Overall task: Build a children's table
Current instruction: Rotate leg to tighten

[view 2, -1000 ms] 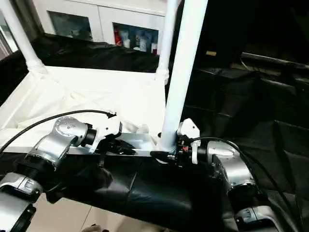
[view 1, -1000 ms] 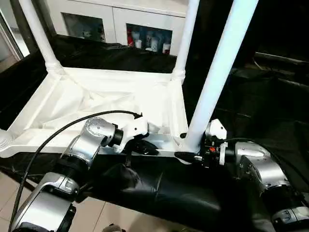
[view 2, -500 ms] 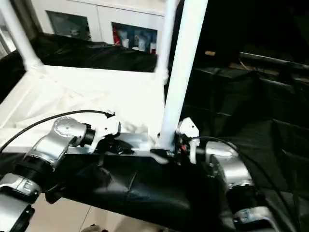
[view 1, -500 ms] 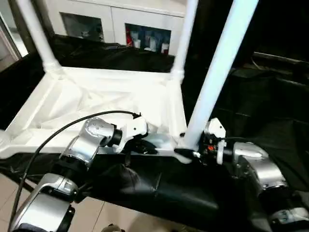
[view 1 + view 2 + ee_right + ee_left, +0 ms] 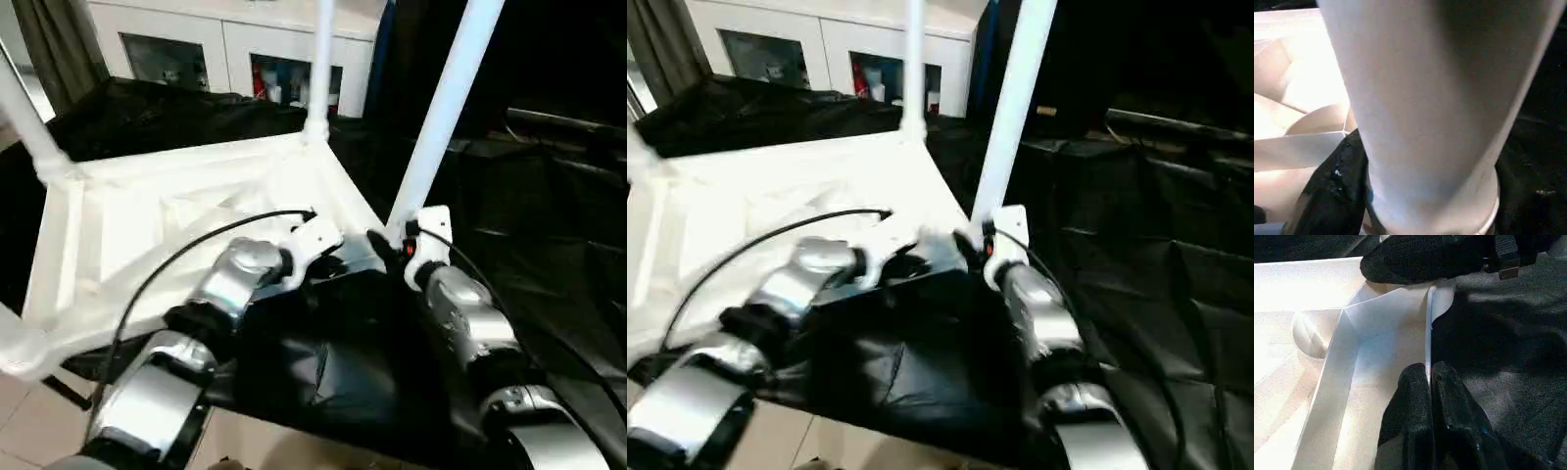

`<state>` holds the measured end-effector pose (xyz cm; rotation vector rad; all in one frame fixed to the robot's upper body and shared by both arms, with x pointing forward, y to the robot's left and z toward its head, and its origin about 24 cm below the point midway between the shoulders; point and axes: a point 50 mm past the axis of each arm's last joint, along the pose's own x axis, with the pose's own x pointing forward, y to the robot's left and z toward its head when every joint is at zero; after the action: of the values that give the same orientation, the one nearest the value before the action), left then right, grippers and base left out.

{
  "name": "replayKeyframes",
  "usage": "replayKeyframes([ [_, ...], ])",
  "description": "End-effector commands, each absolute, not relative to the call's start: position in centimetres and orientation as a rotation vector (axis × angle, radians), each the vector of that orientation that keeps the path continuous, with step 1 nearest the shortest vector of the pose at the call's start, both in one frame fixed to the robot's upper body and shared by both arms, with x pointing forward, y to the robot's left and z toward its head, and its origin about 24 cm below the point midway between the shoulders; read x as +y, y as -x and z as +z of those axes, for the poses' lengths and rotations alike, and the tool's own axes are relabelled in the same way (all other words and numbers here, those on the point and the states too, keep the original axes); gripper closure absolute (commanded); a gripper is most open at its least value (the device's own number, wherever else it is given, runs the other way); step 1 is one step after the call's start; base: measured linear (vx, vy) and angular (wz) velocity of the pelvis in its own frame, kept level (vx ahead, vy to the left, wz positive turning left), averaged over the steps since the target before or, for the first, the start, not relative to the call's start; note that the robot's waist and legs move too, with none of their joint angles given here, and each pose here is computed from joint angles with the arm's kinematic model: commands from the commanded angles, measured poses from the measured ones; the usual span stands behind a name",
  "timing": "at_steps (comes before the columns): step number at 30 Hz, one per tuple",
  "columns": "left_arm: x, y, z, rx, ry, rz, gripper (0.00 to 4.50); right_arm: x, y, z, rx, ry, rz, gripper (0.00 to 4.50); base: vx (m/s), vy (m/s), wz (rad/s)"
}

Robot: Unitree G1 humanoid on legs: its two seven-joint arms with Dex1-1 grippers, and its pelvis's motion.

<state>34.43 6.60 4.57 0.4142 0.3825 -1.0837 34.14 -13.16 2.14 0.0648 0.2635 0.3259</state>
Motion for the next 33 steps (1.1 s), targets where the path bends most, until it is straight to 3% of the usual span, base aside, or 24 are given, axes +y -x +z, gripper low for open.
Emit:
replayKeyframes([
  [1,5.1,-34.1,4.9,0.318,-0.334,-1.113,4.50,-10.3,-32.7,0.1,0.346,-0.058,0.471,1.02,0.000,0.000,0.00],
  [8,6.4,-33.8,5.0,0.310,-0.331,-1.187,4.50,-11.0,-32.4,1.1,0.274,-0.025,0.633,1.00,0.000,0.000,0.00],
  [15,9.1,-32.4,5.2,0.328,-0.339,-1.387,4.50,-13.8,-30.9,2.7,0.229,0.007,0.947,1.00,0.000,0.000,0.00],
  [19,11.3,-31.8,5.2,0.400,-0.362,-1.466,4.50,-15.3,-29.9,3.4,0.249,0.029,1.093,1.00,0.000,0.000,0.00],
  [27,12.9,-31.5,5.5,0.428,-0.371,-1.500,4.50,-16.5,-29.2,3.7,0.292,0.088,1.197,1.00,0.000,0.000,0.00],
  [28,12.9,-31.5,5.6,0.428,-0.370,-1.502,4.50,-16.5,-29.2,3.7,0.292,0.085,1.199,1.26,0.000,0.000,0.00],
  [33,12.8,-31.5,5.6,0.428,-0.365,-1.505,4.50,-16.3,-29.2,3.7,0.294,0.064,1.200,1.38,0.000,0.000,0.00],
])
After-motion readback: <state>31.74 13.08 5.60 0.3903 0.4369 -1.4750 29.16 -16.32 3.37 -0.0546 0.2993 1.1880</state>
